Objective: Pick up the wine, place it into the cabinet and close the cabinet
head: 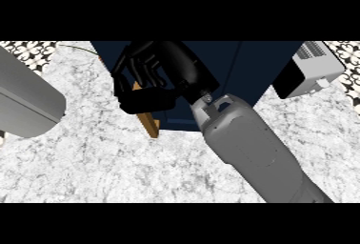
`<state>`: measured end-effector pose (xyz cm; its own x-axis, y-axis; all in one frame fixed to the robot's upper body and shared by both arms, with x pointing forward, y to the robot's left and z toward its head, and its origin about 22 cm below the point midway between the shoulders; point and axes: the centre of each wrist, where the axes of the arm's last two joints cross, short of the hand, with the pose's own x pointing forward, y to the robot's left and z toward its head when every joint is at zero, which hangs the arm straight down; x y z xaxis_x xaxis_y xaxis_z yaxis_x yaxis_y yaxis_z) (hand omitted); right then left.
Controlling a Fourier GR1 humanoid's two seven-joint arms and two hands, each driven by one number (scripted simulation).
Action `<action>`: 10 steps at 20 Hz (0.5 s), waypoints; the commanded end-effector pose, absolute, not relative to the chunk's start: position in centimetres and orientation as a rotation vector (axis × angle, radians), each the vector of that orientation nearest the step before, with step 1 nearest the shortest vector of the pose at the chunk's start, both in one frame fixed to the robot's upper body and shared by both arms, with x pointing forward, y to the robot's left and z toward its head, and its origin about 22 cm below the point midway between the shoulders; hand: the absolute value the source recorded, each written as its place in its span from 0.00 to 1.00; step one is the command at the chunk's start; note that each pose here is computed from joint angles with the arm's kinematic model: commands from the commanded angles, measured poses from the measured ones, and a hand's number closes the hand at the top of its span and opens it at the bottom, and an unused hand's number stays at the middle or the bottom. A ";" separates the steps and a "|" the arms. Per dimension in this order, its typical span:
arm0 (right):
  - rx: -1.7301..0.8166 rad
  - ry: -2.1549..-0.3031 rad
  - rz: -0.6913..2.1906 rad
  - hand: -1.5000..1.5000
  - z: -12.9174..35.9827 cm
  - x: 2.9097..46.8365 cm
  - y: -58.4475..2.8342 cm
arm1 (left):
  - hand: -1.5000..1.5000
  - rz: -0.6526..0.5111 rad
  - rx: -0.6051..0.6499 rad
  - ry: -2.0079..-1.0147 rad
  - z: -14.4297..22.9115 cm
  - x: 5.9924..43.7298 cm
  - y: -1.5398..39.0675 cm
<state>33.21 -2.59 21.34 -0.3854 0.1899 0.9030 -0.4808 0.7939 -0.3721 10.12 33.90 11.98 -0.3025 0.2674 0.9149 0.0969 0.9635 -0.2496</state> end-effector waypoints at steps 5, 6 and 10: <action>0.109 -1.820 0.688 1.00 20.8 38.7 -7.1 | 0.00 0.164 -0.289 -1.854 11.1 11.8 31.3; 0.107 -1.860 0.695 1.00 20.4 38.8 -8.3 | 0.00 0.191 -0.268 -1.852 10.6 12.2 32.3; 0.072 -1.861 0.684 1.00 20.3 39.7 -8.7 | 0.00 0.188 -0.281 -1.860 10.7 12.6 30.8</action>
